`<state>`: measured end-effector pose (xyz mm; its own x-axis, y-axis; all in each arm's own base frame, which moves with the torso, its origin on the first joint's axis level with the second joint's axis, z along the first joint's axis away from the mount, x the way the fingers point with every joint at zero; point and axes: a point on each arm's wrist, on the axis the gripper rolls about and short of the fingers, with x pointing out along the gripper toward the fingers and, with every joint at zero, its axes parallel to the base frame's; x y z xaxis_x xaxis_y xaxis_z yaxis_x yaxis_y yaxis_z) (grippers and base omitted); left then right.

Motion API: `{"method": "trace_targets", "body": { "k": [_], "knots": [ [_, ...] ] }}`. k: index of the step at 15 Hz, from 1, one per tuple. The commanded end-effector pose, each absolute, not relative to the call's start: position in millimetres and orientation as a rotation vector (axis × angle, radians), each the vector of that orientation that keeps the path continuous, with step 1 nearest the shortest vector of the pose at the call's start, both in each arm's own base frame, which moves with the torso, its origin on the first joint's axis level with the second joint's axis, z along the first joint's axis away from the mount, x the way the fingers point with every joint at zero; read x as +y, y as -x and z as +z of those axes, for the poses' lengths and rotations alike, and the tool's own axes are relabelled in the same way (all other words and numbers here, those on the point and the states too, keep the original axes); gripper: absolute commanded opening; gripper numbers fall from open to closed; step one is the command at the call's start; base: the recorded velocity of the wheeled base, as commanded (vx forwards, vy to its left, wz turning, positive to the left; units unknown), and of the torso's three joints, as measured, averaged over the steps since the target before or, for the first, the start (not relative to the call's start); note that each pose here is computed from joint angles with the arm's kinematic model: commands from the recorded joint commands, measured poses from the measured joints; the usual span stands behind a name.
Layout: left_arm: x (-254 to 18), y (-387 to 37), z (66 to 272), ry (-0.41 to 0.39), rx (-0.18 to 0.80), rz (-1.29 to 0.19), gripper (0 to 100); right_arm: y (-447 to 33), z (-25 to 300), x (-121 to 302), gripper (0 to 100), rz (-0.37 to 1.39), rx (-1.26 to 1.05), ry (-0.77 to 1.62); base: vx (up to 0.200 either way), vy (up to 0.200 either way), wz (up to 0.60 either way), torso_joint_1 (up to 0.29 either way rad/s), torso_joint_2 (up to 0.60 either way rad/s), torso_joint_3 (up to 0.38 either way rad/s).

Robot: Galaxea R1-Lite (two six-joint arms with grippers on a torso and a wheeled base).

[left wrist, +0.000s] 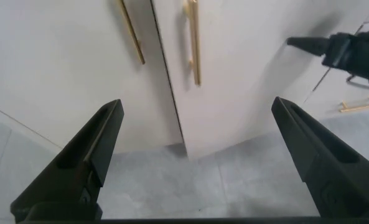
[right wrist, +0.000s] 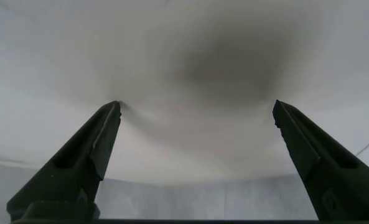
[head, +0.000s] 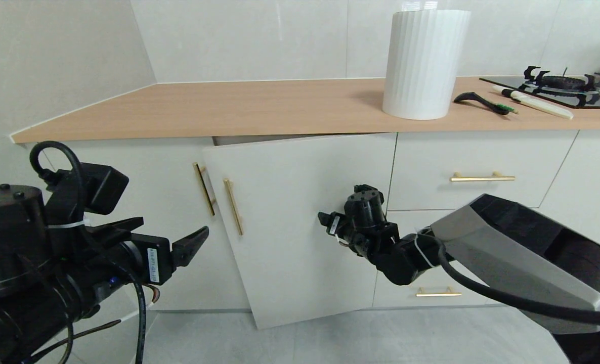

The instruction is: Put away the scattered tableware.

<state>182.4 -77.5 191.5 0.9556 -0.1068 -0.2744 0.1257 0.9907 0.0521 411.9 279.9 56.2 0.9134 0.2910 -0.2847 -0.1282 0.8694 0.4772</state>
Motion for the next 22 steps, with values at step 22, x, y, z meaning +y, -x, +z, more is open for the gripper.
{"method": "trace_targets", "body": {
  "k": [22],
  "knots": [
    [-74.1,-173.5,201.8,-0.06,0.226,-0.123,100,-315.0,191.8,177.8,100,0.052,0.158,-0.322,0.0,0.0,0.0,0.0,0.0,0.0]
  ]
}}
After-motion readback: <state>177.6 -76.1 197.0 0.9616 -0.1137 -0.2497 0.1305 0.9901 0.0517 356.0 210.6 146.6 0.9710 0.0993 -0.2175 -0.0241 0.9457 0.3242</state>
